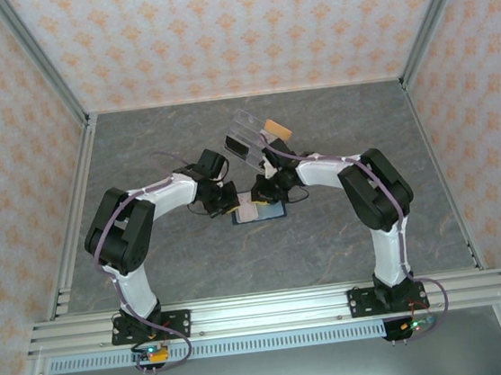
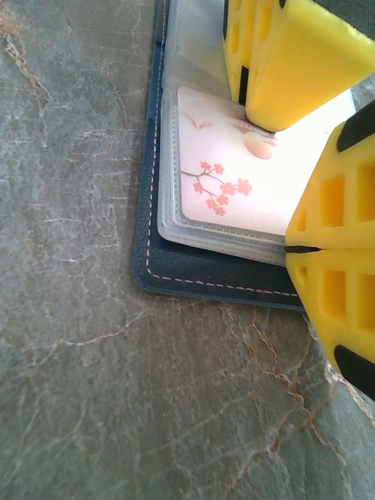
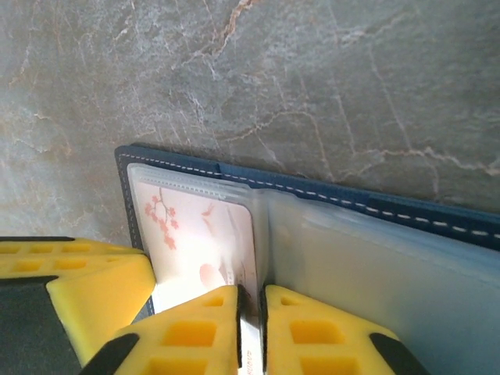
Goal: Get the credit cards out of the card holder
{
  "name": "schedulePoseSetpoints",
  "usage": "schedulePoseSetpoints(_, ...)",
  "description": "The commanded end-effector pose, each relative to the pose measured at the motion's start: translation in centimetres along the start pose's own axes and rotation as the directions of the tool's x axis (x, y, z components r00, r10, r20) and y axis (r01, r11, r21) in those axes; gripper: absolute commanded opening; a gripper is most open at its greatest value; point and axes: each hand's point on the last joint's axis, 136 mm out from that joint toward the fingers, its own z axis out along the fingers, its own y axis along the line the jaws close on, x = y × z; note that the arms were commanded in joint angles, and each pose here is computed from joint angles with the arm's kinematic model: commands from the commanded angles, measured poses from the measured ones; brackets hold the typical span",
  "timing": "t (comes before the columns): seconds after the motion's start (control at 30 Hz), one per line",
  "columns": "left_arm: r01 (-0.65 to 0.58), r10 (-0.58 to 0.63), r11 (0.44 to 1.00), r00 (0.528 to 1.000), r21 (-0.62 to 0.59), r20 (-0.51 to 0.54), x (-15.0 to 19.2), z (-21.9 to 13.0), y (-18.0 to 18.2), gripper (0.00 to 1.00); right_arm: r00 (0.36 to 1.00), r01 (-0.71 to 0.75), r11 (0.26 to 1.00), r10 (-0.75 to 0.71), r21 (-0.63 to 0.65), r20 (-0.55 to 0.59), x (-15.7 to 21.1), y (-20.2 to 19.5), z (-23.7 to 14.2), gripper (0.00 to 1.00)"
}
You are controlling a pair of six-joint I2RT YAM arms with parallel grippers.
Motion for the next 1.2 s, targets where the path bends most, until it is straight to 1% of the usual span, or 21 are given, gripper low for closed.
schedulePoseSetpoints(0.0, -0.001, 0.0, 0.997, 1.0, -0.075, -0.024, 0.5, 1.3, 2.0, 0.01, 0.999, 0.046, 0.997, -0.046, -0.066, 0.0, 0.3, 1.5, -0.9, 0.11)
schedulePoseSetpoints(0.1, -0.001, -0.001, 0.996, 1.0, -0.084, -0.026, 0.6, 1.4, 2.3, 0.01, 0.999, 0.051, 0.996, -0.051, -0.077, -0.004, 0.4, 1.7, -1.1, 0.05)
schedulePoseSetpoints(0.23, -0.001, -0.001, 0.996, 1.0, -0.094, -0.019, 0.5, 1.4, 2.5, 0.01, 0.999, 0.048, 0.996, -0.047, -0.071, 0.01, 0.2, 1.3, -1.6, 0.0)
schedulePoseSetpoints(0.5, 0.0, -0.001, 0.995, 1.0, -0.1, -0.016, 0.5, 1.3, 2.7, 0.04, 0.998, 0.04, 0.999, -0.039, -0.018, 0.052, -0.3, -0.6, -2.5, 0.0)
schedulePoseSetpoints(0.6, 0.001, -0.002, 0.995, 1.0, -0.101, -0.016, 0.5, 1.3, 2.7, 0.04, 0.998, 0.041, 0.999, -0.04, -0.018, 0.051, -0.2, -0.7, -2.5, 0.0)
schedulePoseSetpoints(0.7, 0.002, -0.003, 0.995, 1.0, -0.098, -0.019, 0.6, 1.4, 2.7, 0.04, 0.999, 0.042, 0.997, -0.04, -0.06, 0.026, 0.2, 0.1, -2.4, 0.0)
schedulePoseSetpoints(0.8, 0.0, -0.002, 0.996, 1.0, -0.085, -0.026, 0.6, 1.5, 2.5, 0.03, 0.999, 0.034, 0.994, -0.034, -0.101, -0.001, 0.6, 0.8, -2.5, 0.13)
schedulePoseSetpoints(0.83, -0.001, -0.001, 0.997, 1.0, -0.081, -0.028, 0.6, 1.6, 2.4, 0.03, 0.999, 0.03, 0.994, -0.031, -0.106, -0.007, 0.7, 0.8, -2.4, 0.16)
schedulePoseSetpoints(0.9, -0.002, -0.001, 0.997, 0.999, -0.073, -0.036, 0.7, 1.7, 2.3, 0.03, 0.999, 0.026, 0.993, -0.028, -0.114, -0.023, 0.9, 0.8, -2.2, 0.19)
schedulePoseSetpoints(1.0, -0.005, 0.002, 0.998, 0.999, -0.064, -0.047, 0.8, 2.0, 2.2, 0.03, 0.999, 0.016, 0.994, -0.02, -0.112, -0.041, 1.0, 0.7, -1.8, 0.21)
schedulePoseSetpoints(1.17, -0.007, 0.004, 0.999, 0.998, -0.051, -0.057, 1.0, 2.1, 2.0, 0.02, 0.998, -0.004, 0.995, -0.003, -0.1, -0.07, 1.2, 0.2, -1.1, 0.2)
